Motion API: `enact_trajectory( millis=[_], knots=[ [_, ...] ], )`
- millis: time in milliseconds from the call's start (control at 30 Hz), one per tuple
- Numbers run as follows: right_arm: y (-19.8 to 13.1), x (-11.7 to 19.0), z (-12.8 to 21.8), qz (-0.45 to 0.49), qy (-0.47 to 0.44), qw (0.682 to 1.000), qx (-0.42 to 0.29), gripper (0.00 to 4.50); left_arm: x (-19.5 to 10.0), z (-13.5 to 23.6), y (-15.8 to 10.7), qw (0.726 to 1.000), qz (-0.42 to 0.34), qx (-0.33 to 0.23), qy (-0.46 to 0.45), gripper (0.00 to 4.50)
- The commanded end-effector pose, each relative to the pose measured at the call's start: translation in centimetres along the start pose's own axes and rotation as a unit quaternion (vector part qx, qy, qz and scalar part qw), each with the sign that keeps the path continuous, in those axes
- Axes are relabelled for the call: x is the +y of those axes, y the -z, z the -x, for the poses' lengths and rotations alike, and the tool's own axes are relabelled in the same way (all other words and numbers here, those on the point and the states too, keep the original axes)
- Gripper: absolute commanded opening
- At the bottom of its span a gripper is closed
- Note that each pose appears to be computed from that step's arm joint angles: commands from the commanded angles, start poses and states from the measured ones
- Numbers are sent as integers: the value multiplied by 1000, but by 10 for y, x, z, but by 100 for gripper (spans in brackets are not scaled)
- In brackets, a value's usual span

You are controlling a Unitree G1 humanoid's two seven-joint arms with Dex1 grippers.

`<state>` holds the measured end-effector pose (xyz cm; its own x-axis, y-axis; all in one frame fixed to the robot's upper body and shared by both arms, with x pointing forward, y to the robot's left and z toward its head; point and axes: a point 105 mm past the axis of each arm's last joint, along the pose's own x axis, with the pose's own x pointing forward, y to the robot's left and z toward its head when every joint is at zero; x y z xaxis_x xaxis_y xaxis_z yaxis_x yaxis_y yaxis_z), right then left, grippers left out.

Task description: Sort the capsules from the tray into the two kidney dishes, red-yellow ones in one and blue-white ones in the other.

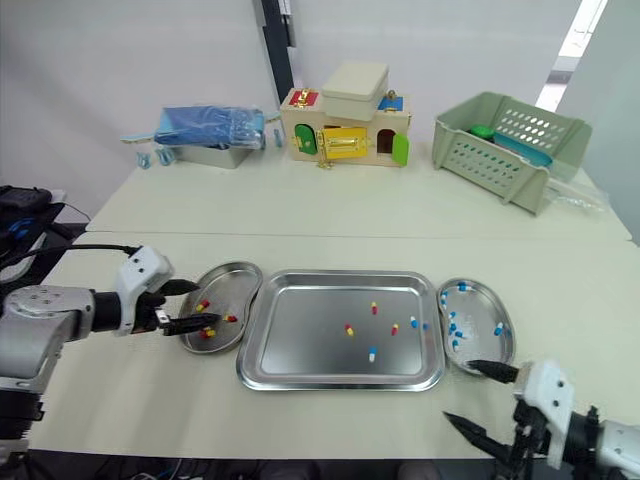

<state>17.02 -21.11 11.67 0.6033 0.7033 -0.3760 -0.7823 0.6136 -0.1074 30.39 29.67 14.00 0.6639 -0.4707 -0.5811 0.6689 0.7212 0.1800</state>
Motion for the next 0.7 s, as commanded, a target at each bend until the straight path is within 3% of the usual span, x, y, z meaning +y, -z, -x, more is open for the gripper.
enact_trajectory(
  millis=[33,200,367,700],
  knots=[
    [-1,-19,21,1,26,1000,14,450,21,30,8,999,8,13,-49,446],
    [13,-46,41,-17,76,996,32,450,41,64,36,992,46,38,-109,446],
    [34,-56,53,-60,74,992,77,450,39,80,64,987,75,65,-130,446],
    [40,-87,59,-67,89,991,72,450,28,90,83,982,97,71,-146,446]
  ],
)
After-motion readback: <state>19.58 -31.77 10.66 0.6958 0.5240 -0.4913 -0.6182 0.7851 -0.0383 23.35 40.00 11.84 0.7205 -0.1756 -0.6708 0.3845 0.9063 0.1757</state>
